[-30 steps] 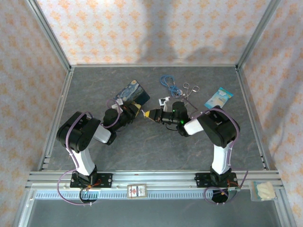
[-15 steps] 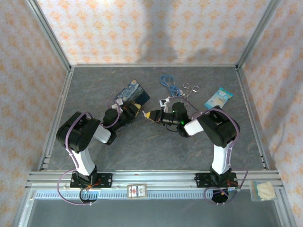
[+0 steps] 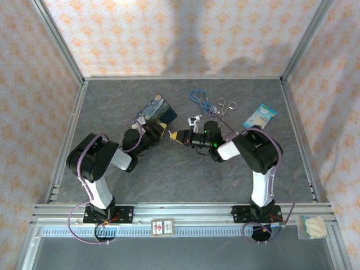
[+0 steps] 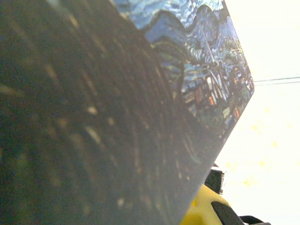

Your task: Unlock a padlock with a key

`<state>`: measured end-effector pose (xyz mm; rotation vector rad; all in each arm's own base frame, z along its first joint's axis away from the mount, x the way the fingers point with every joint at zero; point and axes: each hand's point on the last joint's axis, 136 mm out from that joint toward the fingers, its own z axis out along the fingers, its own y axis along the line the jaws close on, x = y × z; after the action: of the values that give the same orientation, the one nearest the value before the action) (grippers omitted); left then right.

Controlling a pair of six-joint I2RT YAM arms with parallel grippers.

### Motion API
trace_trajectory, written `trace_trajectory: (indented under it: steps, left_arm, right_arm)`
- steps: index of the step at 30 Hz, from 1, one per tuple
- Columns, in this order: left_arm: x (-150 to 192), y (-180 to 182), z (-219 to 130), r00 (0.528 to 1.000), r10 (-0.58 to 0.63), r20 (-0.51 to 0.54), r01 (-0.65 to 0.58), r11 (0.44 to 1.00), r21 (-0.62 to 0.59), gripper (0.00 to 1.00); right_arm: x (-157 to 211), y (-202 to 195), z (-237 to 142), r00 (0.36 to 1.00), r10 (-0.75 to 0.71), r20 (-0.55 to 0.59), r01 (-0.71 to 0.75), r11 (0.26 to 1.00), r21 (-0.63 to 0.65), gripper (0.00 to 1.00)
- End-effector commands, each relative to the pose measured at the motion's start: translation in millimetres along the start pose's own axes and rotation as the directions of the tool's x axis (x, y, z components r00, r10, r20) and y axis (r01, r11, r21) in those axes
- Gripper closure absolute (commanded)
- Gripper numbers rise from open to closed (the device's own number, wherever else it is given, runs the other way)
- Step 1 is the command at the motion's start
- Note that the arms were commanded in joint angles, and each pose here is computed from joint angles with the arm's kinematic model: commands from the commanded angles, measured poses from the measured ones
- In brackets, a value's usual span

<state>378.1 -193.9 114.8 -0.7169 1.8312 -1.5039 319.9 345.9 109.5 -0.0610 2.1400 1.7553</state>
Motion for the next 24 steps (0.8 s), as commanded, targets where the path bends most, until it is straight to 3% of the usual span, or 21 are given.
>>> trace_trajectory:
  steps: [1, 24]
  left_arm:
    - [5.7, -21.2, 1.9, 0.999, 0.03, -0.031, -0.028, 0.997, 0.07, 1.0]
    - [6.1, -17.5, 3.2, 0.999, 0.028, -0.031, -0.026, 0.998, 0.065, 1.0]
  right_arm:
    - [-9.0, 26.3, 4.7, 0.998, -0.054, 0.016, 0.055, 0.995, -0.08, 1.0]
    - [4.9, 22.5, -5.1, 0.998, -0.064, -0.012, 0.064, 0.997, -0.035, 1.0]
